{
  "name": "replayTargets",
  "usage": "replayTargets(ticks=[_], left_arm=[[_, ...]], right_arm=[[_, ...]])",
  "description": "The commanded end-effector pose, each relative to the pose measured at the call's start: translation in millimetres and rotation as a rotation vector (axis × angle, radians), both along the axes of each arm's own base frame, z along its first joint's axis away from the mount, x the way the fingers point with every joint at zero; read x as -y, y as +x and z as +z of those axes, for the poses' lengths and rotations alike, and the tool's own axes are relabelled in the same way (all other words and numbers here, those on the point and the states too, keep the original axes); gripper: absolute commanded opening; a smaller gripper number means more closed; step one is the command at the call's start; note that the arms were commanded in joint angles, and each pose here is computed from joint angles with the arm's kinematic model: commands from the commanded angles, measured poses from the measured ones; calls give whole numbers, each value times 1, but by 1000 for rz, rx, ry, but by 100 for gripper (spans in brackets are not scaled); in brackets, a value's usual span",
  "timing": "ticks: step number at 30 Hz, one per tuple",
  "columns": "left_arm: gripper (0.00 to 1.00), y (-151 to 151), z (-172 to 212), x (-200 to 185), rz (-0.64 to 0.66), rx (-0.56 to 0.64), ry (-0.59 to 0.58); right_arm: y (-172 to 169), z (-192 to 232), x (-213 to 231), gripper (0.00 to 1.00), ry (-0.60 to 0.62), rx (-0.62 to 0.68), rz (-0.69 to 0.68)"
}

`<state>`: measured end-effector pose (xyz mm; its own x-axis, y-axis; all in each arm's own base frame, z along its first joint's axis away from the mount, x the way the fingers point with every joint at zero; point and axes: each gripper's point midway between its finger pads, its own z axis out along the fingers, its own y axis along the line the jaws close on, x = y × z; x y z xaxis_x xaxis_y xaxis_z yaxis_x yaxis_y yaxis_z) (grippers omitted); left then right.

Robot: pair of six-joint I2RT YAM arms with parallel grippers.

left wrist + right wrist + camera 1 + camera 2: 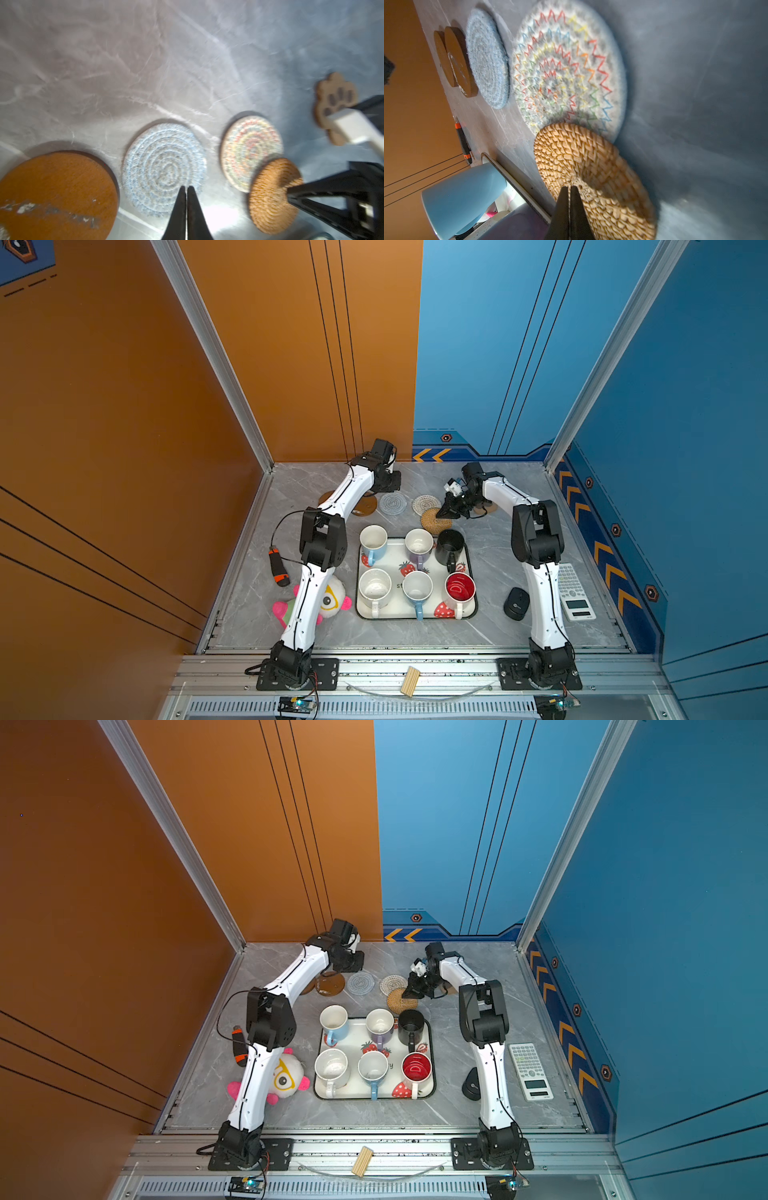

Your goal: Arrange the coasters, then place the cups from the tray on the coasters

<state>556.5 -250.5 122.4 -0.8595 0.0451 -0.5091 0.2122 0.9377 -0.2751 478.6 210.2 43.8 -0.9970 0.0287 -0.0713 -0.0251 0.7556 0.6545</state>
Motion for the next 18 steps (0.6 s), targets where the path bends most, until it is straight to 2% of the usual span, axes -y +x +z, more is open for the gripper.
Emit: replayTargets(ticks=[1, 9, 18], left_arm=[[8, -10, 29, 24, -50, 48, -17], [7, -20, 19, 62, -122, 39, -36], [4, -22, 3, 83, -158, 23, -54]], right_arm=[[-4, 10, -8, 5, 23, 2, 30], [-8, 17, -10, 6, 27, 15, 41], [-14, 17, -9, 6, 21, 15, 51]])
